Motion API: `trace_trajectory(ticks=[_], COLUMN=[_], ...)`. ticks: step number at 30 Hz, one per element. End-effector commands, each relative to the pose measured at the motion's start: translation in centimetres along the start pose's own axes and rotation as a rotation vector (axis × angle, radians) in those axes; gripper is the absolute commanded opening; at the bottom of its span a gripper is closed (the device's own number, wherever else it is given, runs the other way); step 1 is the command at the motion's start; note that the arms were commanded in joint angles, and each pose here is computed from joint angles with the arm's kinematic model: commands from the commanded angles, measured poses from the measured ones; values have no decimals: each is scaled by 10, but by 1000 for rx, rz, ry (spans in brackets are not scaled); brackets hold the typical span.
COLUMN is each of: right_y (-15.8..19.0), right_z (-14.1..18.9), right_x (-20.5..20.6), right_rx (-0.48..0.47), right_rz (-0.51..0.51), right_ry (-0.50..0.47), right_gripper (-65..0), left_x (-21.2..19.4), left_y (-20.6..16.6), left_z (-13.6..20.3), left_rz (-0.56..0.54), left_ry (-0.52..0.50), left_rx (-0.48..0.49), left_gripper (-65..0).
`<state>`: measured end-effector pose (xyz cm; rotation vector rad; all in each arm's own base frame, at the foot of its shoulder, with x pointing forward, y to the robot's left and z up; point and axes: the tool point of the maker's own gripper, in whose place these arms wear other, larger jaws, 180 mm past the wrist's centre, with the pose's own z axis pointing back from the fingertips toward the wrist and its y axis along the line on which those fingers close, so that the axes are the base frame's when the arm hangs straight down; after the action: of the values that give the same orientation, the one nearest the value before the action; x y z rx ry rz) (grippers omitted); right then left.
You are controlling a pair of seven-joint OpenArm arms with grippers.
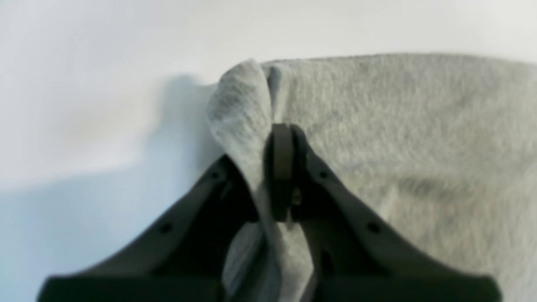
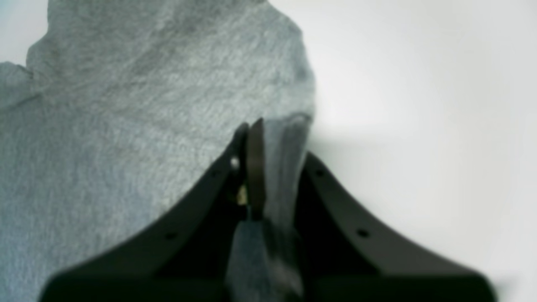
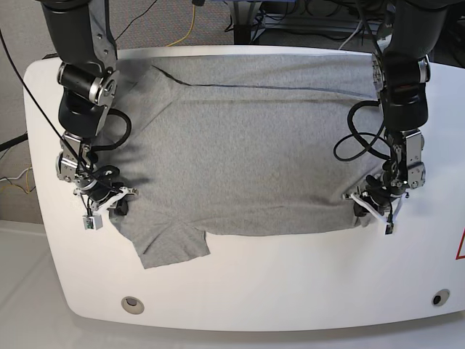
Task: Fold the T-shirt properly
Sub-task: 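Lift both hem corners and carry them toward the collar edge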
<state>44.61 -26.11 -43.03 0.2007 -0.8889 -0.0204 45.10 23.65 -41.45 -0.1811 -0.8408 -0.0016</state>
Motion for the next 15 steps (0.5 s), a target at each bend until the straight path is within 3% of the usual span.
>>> trace_trajectory(ticks=[1,15], right_y=[-9,-15], right_z=[2,21], right_x=[-2,41], right_rx=[-29,-94], right_rz=[33,151], right_ry=[61,39], right_gripper=[-650,-650], left_x=[31,41], left_y=[1,-4], left_z=[7,14], left_rz=[-35,-72], left_ry=[-49,-38], left_rx=[11,12], left_gripper=[-623,-623])
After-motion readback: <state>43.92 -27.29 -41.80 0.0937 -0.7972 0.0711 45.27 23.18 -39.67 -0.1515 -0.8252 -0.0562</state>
